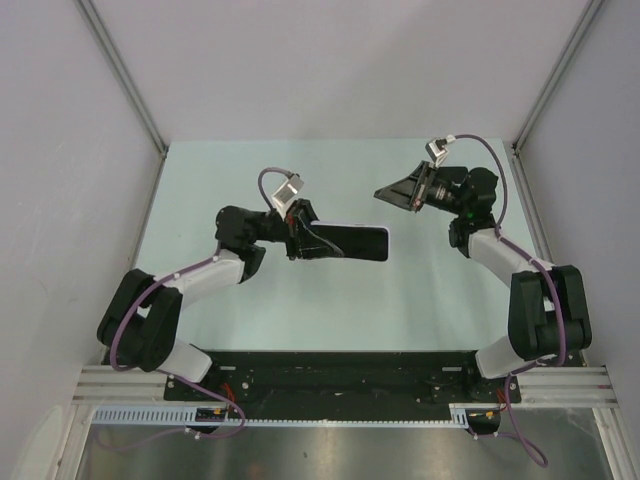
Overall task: Take the phone out of the phone case
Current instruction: Remove the phone case from the phone.
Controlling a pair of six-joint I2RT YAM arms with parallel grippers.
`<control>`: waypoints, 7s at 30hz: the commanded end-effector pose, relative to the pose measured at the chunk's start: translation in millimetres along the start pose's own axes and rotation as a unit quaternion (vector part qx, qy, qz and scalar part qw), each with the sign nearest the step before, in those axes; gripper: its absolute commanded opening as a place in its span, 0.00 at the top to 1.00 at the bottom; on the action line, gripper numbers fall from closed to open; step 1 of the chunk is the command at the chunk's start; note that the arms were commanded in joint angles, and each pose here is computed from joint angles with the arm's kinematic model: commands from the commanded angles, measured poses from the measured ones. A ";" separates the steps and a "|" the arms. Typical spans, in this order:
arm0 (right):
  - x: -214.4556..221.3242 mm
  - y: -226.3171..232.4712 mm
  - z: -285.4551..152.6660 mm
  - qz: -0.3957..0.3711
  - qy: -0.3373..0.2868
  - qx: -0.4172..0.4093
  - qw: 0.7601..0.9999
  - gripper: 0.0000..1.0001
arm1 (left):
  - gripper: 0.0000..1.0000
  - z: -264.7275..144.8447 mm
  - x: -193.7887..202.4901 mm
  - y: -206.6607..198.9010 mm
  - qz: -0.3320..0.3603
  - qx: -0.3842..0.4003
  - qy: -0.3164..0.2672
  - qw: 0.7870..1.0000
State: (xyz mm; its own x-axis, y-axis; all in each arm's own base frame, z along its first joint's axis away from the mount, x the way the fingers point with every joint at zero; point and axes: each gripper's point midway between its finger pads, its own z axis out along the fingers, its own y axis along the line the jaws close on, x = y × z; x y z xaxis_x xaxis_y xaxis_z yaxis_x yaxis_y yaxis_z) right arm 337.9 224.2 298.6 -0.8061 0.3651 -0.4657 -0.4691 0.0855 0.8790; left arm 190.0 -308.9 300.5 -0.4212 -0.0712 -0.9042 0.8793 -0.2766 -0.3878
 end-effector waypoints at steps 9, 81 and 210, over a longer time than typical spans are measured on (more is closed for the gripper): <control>15.3 37.8 -28.2 -0.315 0.053 -0.045 0.946 0.70 | 1.00 -8.8 -52.7 -23.7 0.190 0.019 -0.077 0.979; 18.4 25.8 -12.5 -0.357 0.096 0.000 0.929 0.65 | 1.00 -10.5 -38.2 8.9 0.128 -0.004 -0.084 0.988; 130.1 4.1 49.2 -0.222 0.260 -0.131 0.931 0.66 | 0.99 -41.2 -51.3 53.4 0.096 -0.118 -0.196 0.969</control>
State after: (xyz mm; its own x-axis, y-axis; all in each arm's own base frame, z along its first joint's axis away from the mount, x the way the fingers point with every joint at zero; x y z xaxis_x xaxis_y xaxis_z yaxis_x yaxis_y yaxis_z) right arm 281.8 291.0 245.1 -0.5537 -0.0897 -0.8279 -0.8301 -0.0202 0.5573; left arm 256.4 -284.8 239.4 -0.6109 -0.1983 -0.7664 0.7849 -0.0252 -0.6191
